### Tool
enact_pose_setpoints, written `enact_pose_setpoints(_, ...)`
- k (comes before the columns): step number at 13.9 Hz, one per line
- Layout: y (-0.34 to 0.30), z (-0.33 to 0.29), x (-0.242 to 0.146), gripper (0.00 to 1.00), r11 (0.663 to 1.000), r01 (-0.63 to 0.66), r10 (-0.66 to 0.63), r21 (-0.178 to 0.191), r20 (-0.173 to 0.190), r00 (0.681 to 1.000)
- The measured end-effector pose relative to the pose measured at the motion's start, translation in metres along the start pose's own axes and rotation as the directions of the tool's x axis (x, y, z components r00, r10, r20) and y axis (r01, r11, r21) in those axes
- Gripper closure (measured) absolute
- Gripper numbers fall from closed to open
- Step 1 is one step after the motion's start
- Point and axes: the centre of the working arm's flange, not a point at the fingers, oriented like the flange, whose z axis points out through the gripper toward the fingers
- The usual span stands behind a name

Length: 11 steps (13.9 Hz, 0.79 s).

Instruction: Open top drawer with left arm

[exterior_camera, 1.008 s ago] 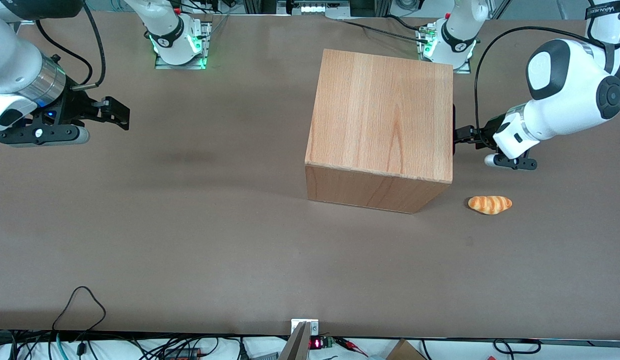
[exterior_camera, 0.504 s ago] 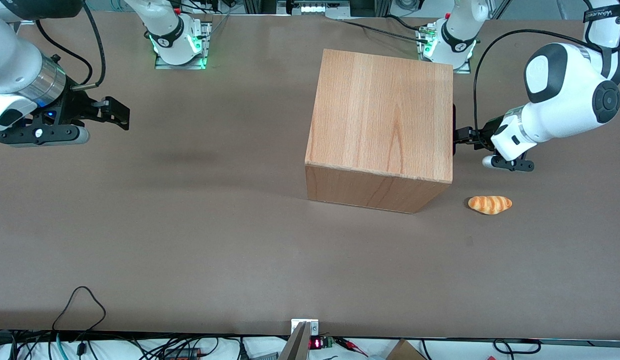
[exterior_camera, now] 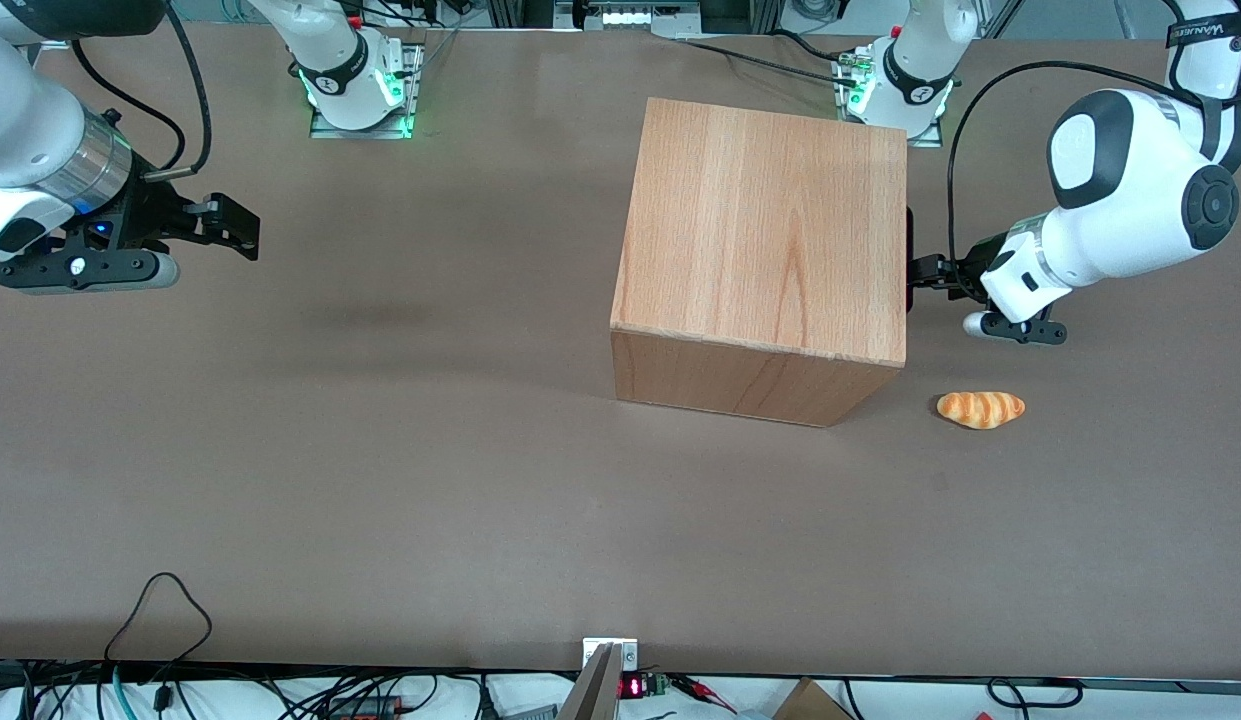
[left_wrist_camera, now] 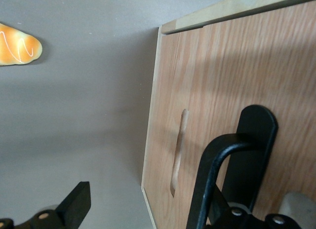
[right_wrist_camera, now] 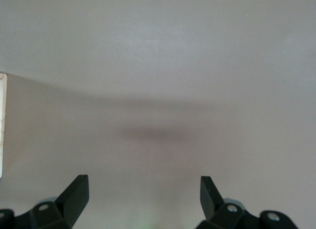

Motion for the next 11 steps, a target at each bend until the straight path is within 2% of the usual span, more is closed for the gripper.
enact_pose_setpoints(5,-0.021,0.0,-0.001,0.0,0.999,0.002,-0.003,0.05,0.006,1.0)
enact_pose_setpoints(11,-0.051,-0.015,-0.002,0.0,0.995,0.013,-0.012,0.096,-0.011,1.0)
